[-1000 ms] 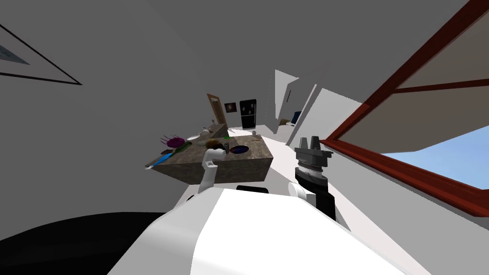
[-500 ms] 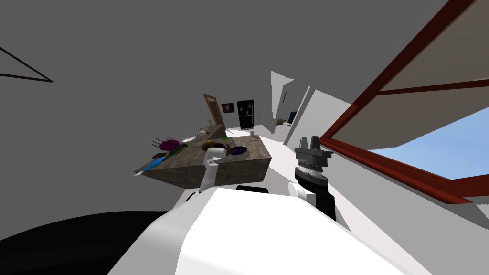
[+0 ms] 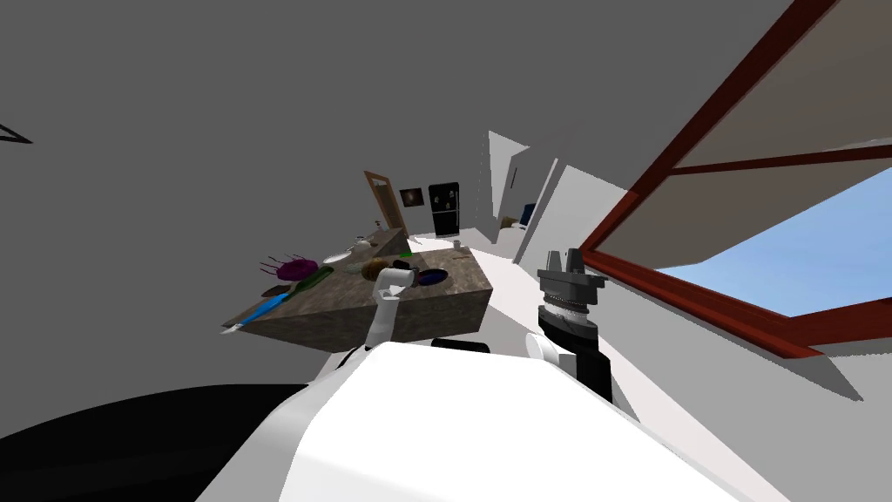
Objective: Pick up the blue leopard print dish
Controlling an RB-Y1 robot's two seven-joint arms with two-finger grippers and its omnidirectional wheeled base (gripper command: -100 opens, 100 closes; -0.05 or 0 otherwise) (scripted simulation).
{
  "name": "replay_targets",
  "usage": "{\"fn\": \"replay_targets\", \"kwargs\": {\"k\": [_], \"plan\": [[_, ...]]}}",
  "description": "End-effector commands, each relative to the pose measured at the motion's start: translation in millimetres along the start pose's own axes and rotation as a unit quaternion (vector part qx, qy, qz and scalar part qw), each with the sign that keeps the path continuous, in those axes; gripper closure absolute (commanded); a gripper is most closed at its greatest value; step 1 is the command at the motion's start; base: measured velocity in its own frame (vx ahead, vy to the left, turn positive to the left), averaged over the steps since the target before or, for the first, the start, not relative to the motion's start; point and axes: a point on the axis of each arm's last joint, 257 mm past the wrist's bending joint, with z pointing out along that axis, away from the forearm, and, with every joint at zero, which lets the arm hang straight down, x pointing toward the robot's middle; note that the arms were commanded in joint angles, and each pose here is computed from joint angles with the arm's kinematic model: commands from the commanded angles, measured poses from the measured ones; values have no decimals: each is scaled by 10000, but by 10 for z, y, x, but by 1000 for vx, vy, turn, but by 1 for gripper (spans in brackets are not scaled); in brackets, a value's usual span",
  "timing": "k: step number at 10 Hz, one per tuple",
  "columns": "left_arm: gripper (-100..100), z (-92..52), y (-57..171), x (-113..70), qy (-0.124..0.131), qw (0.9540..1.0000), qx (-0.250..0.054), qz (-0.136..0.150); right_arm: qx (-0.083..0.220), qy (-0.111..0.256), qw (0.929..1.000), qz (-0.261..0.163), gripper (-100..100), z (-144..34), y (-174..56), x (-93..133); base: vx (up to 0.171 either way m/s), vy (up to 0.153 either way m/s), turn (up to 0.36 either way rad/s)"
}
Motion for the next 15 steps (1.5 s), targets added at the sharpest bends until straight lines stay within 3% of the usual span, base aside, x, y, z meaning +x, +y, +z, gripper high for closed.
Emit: {"fn": "replay_targets", "kwargs": {"k": [1, 5, 9, 10, 11, 12, 13, 15], "plan": [[-100, 15, 118, 11, -16, 9997, -260, -30, 0, 0, 10000, 0, 0, 0, 0, 0, 32, -7, -83], [-100, 58, 397, 15, -54, 9964, -841, -95, 0, 0, 10000, 0, 0, 0, 0, 0, 43, -11, -81], [-100, 125, 844, 3, -106, 9877, -1554, -165, 0, 0, 10000, 0, 0, 0, 0, 0, 29, -12, -49], [-100, 110, 754, 13, -93, 9898, -1410, -153, 0, 0, 10000, 0, 0, 0, 0, 0, 0, 0, 0], [0, 110, 777, 11, -96, 9894, -1444, -156, 0, 0, 10000, 0, 0, 0, 0, 0, 0, 0, 0], [-100, 187, 553, 179, 119, 9922, -1235, 78, 0, 0, 10000, 0, 0, 0, 0, 0, -53, -15, 69], [-100, 236, 486, 209, 132, 9925, -1210, 91, 0, 0, 10000, 0, 0, 0, 0, 0, -61, -31, 33], [-100, 331, 654, 172, 82, 9891, -1466, 75, 0, 0, 10000, 0, 0, 0, 0, 0, -17, -17, -6]]}}
